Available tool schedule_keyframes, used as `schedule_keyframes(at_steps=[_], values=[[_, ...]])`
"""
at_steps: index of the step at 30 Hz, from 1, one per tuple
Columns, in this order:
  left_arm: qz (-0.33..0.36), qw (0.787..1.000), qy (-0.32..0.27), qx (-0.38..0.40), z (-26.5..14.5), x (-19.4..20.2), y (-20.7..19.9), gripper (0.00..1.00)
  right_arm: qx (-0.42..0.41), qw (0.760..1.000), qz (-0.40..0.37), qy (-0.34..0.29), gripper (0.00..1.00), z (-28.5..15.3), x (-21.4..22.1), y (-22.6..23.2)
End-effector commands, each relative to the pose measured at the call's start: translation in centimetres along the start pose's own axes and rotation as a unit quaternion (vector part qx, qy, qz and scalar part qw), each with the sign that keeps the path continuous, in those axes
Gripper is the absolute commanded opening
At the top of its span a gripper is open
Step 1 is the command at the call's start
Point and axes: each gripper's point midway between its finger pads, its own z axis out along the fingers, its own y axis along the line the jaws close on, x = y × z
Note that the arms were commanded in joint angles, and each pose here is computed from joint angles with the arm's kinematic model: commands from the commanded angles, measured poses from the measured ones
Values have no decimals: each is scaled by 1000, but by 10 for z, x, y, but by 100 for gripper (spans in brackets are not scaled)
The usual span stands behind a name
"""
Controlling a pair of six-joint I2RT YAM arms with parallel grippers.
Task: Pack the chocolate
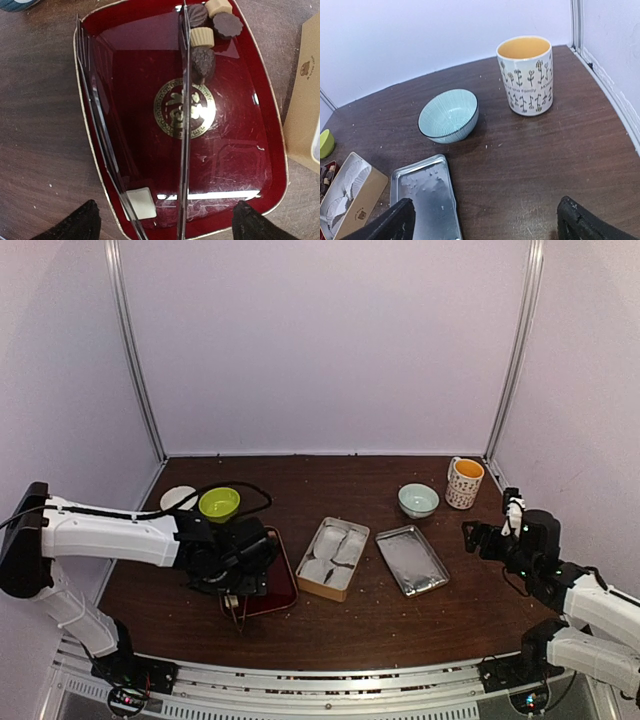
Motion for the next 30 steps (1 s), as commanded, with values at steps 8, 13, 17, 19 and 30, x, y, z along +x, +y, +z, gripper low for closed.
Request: schedule_keyframes(at_steps=[8, 13, 17, 19, 30], values=[[-24, 1000, 0, -3, 19, 6, -2, 94, 52, 992, -29, -108, 100, -11, -57, -11], [-24, 1000, 8, -11, 30, 13, -3, 92, 73, 989, -36, -121, 100, -10, -63, -17], [-21, 1000, 1, -15, 33, 10, -4, 89, 116, 981, -18, -156, 100, -14, -74, -32], [-22, 1000, -2, -17, 33, 9, -3, 86, 124, 978, -16, -167, 100, -12, -79, -33], [-38, 998, -11, -49, 38, 9, 8, 70, 160, 955, -109, -223, 99, -15, -98, -38]])
